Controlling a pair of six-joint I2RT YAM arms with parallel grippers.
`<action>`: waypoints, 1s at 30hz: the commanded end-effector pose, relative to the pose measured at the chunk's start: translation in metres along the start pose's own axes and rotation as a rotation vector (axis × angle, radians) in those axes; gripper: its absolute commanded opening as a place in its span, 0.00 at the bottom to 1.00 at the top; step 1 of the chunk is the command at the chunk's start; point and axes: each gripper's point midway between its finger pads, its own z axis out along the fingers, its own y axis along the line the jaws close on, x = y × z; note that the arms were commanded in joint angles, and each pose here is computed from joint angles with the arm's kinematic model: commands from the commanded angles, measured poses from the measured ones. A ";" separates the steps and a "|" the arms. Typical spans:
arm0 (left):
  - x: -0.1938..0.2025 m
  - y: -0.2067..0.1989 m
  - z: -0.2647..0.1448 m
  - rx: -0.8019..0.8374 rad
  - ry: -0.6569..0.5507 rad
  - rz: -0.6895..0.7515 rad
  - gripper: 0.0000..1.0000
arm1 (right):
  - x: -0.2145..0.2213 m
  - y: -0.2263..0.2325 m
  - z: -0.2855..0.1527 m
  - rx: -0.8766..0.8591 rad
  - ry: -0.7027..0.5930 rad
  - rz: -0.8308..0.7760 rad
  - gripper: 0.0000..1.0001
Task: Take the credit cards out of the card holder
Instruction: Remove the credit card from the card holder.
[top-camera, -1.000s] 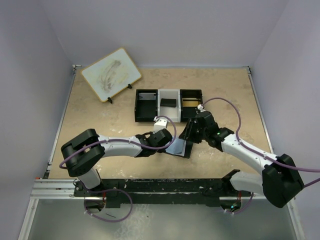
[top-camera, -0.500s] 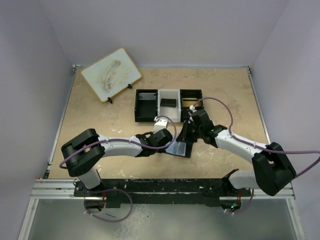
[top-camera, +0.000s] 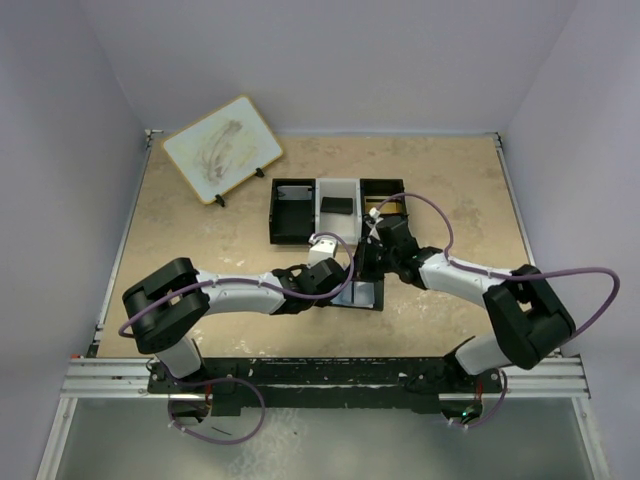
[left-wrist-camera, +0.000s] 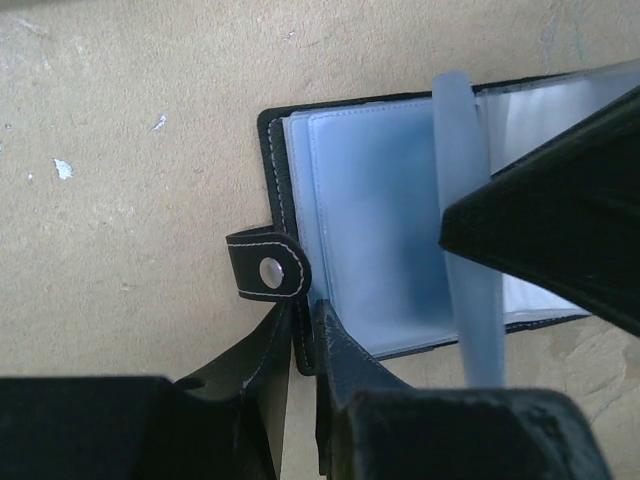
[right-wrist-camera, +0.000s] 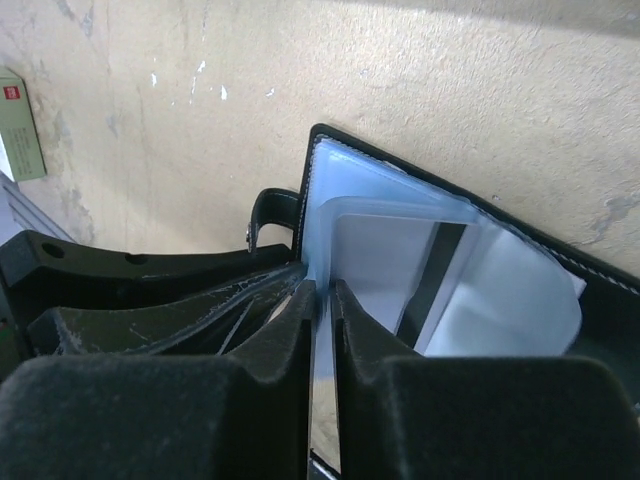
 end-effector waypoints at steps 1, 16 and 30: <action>0.014 -0.012 0.000 0.039 0.057 0.008 0.10 | 0.002 0.010 0.002 -0.048 0.015 -0.011 0.16; 0.010 -0.004 -0.003 0.007 0.035 -0.006 0.09 | -0.006 -0.006 -0.022 0.080 -0.026 -0.100 0.50; -0.030 0.015 -0.045 -0.030 -0.115 -0.094 0.16 | -0.011 0.029 -0.024 -0.094 -0.036 -0.114 0.53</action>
